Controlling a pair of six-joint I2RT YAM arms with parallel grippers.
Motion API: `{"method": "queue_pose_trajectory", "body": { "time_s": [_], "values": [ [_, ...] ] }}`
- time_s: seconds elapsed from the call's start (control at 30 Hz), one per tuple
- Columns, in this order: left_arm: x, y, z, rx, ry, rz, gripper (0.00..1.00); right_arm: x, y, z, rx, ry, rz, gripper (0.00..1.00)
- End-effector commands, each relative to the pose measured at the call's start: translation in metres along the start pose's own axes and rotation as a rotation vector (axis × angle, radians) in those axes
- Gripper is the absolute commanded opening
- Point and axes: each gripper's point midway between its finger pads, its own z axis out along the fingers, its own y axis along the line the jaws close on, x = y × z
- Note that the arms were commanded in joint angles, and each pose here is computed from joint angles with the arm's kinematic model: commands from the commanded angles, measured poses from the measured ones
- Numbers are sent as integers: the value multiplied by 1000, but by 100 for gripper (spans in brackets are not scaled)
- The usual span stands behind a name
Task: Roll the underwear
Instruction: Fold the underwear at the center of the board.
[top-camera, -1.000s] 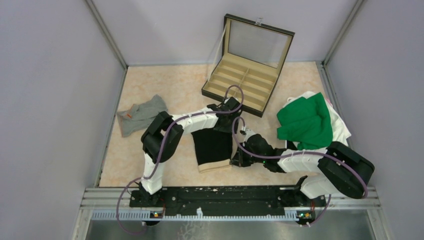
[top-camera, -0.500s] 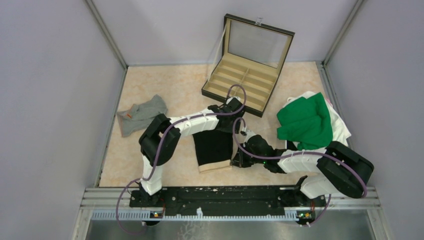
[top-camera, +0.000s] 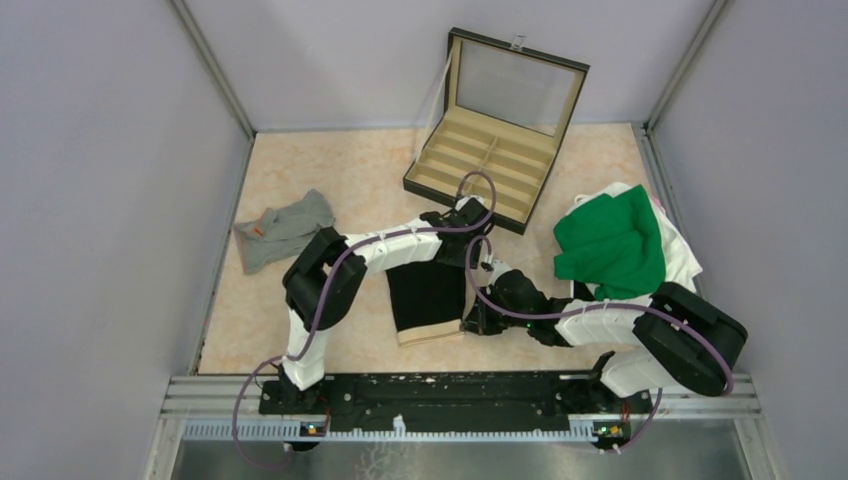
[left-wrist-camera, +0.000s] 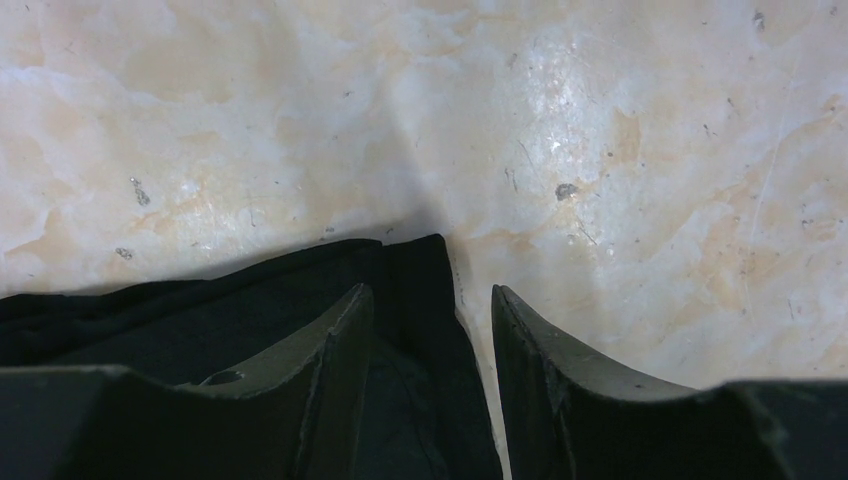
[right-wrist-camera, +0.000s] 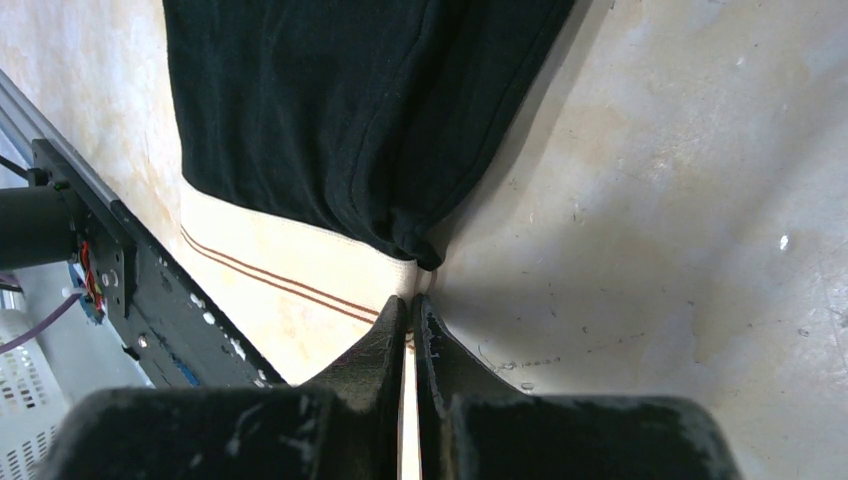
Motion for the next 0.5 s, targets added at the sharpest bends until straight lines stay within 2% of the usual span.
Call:
{"method": "queue_pose_trajectory", "body": {
  "time_s": [0.0,0.2,0.47],
  "values": [
    [-3,-3,4,-24,-13,18,54,1,3,2,-14,-5,-7,0],
    [4,0,13,-42,6,29,53,0,4,2,-19,-6,-8,0],
    [18,7,22,-93,41,65,47,0,4,2,-21,-6,-8,0]
  ]
}}
